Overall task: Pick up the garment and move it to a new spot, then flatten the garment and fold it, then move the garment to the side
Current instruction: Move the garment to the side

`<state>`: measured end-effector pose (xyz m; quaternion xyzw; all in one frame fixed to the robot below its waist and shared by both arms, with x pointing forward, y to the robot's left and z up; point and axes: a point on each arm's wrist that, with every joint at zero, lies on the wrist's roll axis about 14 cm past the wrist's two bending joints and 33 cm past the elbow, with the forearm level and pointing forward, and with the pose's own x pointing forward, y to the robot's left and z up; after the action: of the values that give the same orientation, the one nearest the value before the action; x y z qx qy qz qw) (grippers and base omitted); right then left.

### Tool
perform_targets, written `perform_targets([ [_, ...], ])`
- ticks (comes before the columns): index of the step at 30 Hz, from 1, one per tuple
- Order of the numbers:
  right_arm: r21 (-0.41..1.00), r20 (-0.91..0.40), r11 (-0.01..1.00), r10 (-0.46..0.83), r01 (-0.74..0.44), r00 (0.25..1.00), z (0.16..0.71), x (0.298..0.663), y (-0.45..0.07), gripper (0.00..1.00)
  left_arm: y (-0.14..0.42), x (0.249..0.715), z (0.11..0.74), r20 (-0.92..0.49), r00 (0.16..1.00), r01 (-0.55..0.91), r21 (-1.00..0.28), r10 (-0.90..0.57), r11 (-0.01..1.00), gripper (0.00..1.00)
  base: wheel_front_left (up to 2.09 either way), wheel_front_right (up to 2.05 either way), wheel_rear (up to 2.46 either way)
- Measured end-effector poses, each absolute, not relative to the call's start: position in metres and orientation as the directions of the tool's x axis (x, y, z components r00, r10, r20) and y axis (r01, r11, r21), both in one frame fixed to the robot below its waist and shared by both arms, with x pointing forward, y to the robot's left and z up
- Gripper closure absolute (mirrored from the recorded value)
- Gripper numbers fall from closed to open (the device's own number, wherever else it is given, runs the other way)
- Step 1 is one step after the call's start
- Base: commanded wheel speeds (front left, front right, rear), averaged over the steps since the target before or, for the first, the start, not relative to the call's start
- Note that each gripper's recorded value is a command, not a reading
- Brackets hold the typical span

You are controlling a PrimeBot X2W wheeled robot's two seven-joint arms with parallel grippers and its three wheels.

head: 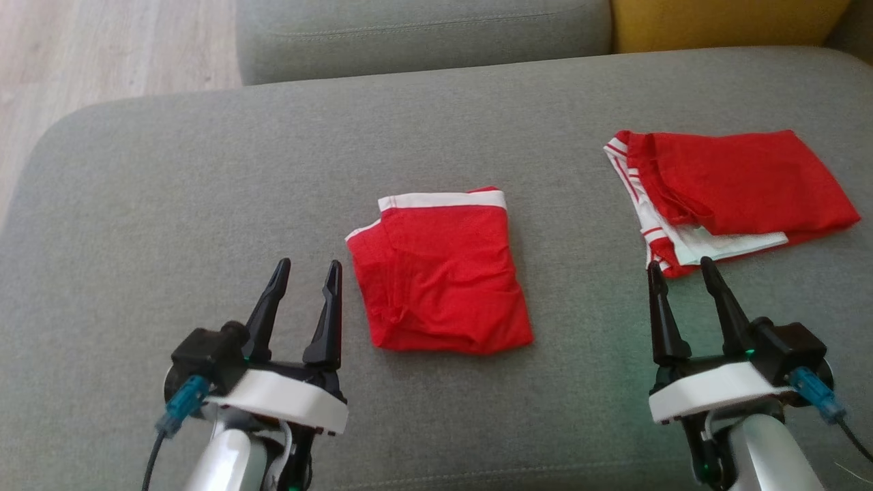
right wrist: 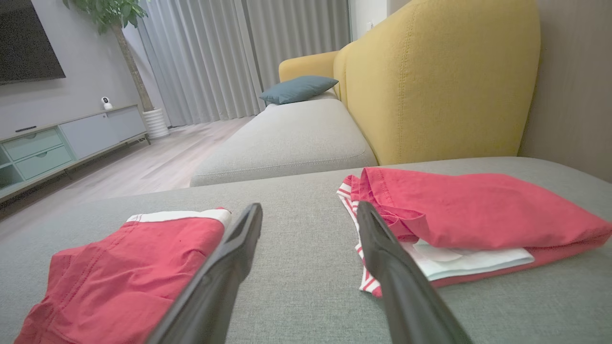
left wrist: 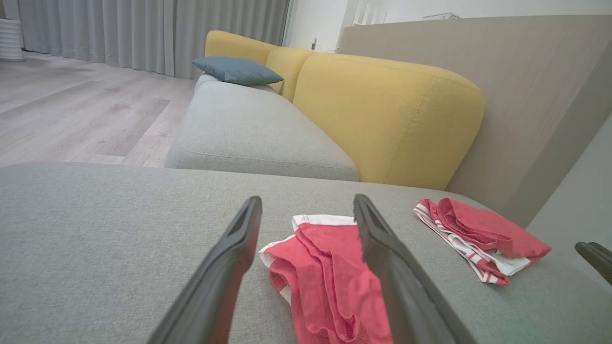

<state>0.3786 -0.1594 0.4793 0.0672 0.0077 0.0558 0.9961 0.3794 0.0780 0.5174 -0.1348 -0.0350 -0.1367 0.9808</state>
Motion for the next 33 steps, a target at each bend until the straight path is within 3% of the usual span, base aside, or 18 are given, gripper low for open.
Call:
perform_targets([
  [12,0.161,-0.115,0.963,0.234,-0.215,0.965,0.455,0.388,-0.119,0.0,0.091,0.375,0.505,0.068,0.973,0.232,-0.253,-0.222,0.939,0.0,0.0,0.0,0.0],
  [21,0.243,-0.254,0.919,0.37,-0.311,0.894,0.427,0.404,-0.071,0.0,0.109,0.373,0.493,0.029,0.985,0.173,-0.253,-0.171,0.952,0.0,0.0,0.0,0.0],
  [33,0.334,-0.434,0.878,0.465,-0.341,0.771,0.38,0.423,-0.029,0.0,0.133,0.375,0.482,-0.011,0.996,0.088,-0.248,-0.093,0.965,0.0,0.0,0.0,0.0],
])
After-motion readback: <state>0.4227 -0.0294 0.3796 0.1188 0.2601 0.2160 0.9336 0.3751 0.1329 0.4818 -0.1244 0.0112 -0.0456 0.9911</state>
